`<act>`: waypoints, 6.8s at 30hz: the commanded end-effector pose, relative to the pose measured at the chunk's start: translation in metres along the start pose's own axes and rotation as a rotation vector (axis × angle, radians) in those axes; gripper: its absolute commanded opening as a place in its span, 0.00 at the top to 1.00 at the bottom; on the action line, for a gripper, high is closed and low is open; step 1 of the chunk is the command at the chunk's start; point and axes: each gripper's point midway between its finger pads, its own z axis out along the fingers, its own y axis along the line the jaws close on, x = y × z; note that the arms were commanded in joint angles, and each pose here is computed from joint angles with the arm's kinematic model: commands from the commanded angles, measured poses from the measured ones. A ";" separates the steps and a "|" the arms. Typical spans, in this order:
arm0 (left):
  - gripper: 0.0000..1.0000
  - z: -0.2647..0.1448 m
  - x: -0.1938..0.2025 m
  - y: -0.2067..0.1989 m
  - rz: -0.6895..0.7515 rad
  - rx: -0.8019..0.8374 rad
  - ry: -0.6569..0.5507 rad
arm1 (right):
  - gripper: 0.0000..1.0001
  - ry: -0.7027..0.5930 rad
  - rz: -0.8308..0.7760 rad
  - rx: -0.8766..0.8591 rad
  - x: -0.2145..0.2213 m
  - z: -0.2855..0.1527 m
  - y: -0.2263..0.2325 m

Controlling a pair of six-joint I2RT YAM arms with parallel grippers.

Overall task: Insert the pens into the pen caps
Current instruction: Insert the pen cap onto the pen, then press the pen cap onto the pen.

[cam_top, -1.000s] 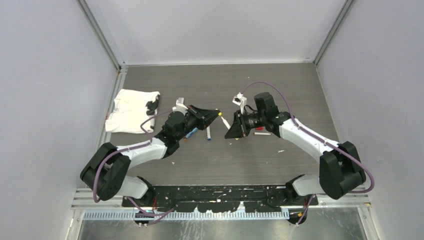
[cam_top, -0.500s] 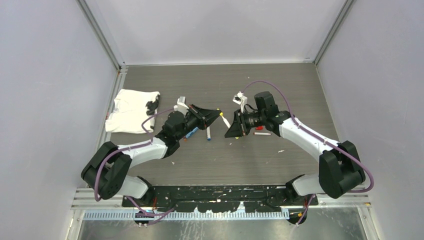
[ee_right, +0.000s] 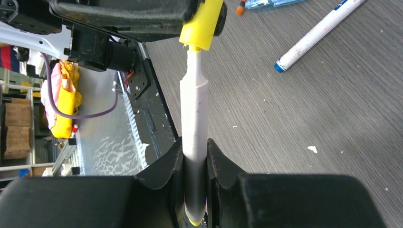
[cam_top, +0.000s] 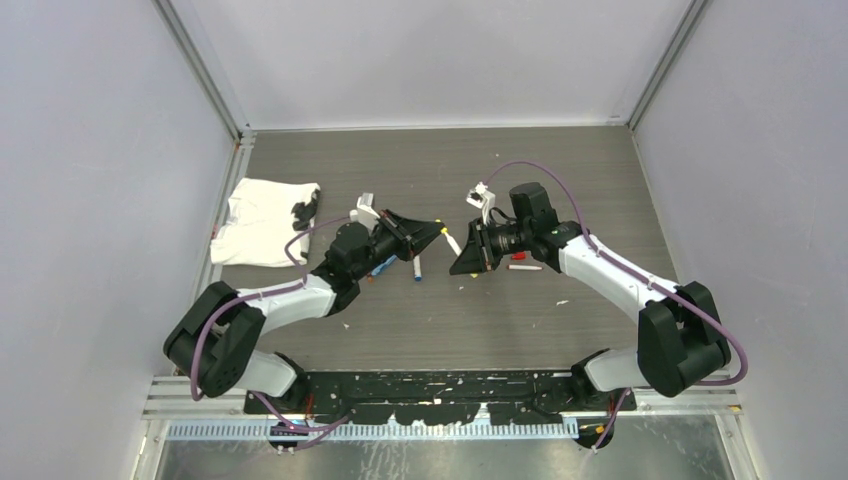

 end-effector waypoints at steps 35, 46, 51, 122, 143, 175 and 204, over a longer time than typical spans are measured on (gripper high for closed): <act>0.99 0.000 0.080 0.004 0.451 -0.349 0.091 | 0.99 -0.045 -0.295 0.259 -0.029 -0.013 -0.026; 0.99 -0.008 0.108 -0.053 0.524 -0.017 0.079 | 0.99 -0.193 -0.407 0.042 -0.050 -0.026 0.026; 0.87 -0.014 0.102 -0.062 0.552 -0.018 0.063 | 0.99 -0.200 -0.426 0.004 -0.053 -0.033 0.036; 0.99 -0.033 0.128 -0.062 0.683 0.310 0.272 | 0.99 -0.157 -0.471 -0.150 -0.048 -0.048 0.054; 0.99 -0.049 0.145 -0.037 0.661 0.375 0.256 | 0.99 -0.089 -0.508 -0.143 -0.034 -0.045 0.043; 0.99 -0.052 0.204 0.020 0.357 0.030 0.549 | 0.99 -0.115 -0.578 0.242 -0.055 -0.055 0.001; 0.99 -0.126 0.242 0.058 0.496 0.061 1.057 | 0.99 -0.267 -0.529 0.101 -0.078 -0.081 0.028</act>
